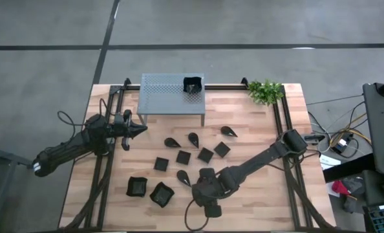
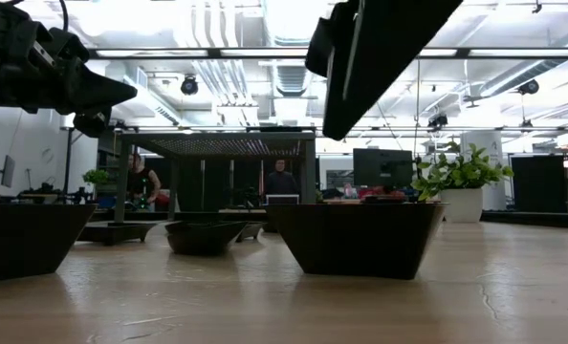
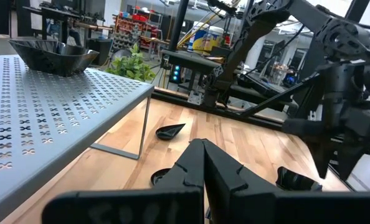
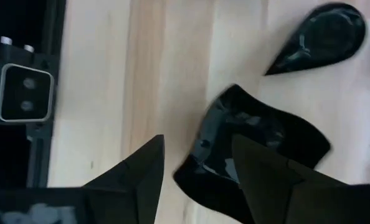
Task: Pick & Place Mini shaped plates
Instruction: Stack the black distorted square plate on top of the other black distorted square plate on the shelf
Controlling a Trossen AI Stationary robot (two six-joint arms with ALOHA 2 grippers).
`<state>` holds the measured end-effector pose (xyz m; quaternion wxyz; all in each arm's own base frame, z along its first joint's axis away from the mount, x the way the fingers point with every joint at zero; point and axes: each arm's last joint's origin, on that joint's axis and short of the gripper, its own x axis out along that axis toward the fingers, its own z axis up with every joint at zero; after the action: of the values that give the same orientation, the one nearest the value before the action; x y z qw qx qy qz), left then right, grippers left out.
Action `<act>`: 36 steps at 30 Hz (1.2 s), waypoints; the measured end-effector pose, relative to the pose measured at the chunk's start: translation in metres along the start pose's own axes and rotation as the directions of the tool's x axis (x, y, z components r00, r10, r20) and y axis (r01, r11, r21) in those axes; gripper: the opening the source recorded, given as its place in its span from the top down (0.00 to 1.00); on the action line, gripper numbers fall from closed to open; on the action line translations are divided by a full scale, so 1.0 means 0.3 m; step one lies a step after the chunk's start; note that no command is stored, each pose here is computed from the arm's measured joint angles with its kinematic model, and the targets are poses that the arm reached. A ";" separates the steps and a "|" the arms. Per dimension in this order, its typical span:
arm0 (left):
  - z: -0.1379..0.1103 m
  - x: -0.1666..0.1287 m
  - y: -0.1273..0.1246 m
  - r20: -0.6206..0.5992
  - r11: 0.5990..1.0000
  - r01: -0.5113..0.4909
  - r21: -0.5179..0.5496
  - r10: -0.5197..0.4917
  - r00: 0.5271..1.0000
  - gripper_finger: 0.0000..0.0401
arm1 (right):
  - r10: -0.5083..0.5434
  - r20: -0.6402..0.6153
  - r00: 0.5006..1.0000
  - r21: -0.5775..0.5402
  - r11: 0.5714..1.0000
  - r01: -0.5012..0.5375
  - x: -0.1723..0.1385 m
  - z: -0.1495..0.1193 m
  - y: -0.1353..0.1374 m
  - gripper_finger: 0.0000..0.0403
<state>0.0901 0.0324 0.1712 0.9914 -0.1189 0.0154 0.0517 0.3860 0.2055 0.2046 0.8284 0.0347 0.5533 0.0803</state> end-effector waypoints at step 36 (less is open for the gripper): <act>0.000 0.000 0.000 -0.001 1.000 0.000 0.000 0.000 1.000 0.99 | -0.003 -0.005 1.000 0.030 1.000 0.003 0.147 -0.051 -0.012 0.73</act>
<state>0.0901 0.0324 0.1711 0.9914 -0.1190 0.0157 0.0518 0.3888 0.2090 0.1581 0.8264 0.0462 0.5567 0.0706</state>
